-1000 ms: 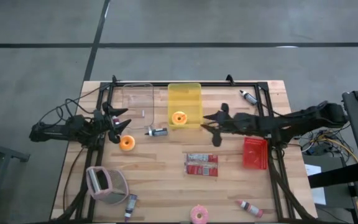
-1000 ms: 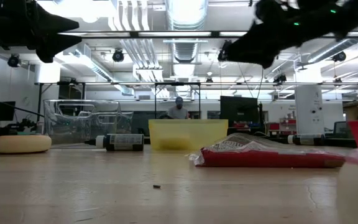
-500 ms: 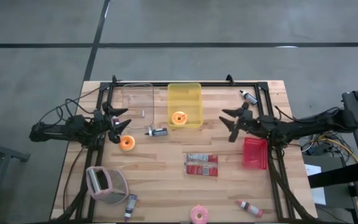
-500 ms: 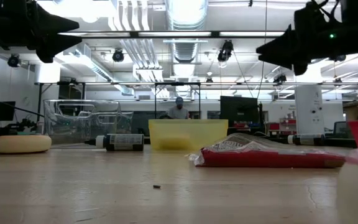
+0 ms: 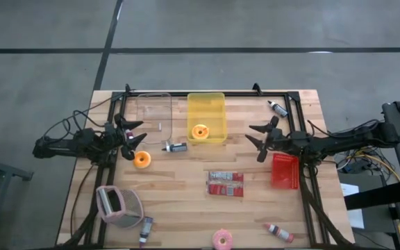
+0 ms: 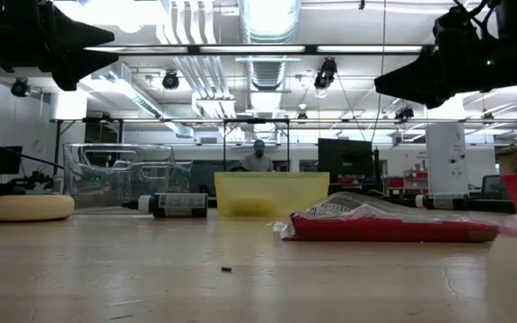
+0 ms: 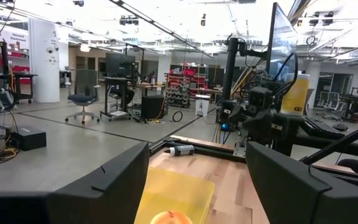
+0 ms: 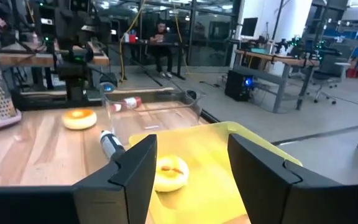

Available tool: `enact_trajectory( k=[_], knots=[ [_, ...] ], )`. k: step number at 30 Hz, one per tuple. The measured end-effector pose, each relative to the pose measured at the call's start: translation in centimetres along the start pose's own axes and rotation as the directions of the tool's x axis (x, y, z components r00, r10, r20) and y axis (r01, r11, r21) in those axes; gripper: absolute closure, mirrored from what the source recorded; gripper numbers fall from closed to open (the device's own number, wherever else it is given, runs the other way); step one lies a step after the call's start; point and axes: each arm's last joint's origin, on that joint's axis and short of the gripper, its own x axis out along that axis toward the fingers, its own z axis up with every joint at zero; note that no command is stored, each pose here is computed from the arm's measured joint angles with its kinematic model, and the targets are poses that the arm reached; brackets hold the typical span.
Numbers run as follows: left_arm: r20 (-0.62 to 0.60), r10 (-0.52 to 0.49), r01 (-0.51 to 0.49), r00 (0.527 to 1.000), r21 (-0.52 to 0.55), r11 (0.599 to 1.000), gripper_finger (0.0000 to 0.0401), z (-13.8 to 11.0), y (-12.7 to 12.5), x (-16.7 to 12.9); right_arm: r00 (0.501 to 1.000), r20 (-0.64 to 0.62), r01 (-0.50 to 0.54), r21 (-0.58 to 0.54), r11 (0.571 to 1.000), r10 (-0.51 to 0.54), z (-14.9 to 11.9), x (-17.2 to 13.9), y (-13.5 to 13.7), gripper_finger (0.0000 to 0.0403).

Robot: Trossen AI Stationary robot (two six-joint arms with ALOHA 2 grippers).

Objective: Pick & Place Food Item
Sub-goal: Put the orange donut into the yellow bin

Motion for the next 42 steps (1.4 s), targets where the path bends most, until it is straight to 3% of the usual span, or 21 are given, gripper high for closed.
enact_trajectory(
  k=[13, 42],
  knots=[
    [0.0, 0.0, 0.0, 1.0, 0.0, 1.0, 0.0127, 0.0, 0.0, 0.0, 0.997, -0.075, -0.003, 0.0, 1.0, 0.003, -1.05, 0.42, 0.25, 0.0207],
    [0.0, 0.0, 0.0, 1.0, 0.0, 1.0, 0.0126, 0.0, 0.0, 0.0, 0.997, -0.079, -0.004, 0.0, 1.0, 0.004, -1.11, 0.46, 0.27, 0.0207]
  ],
)
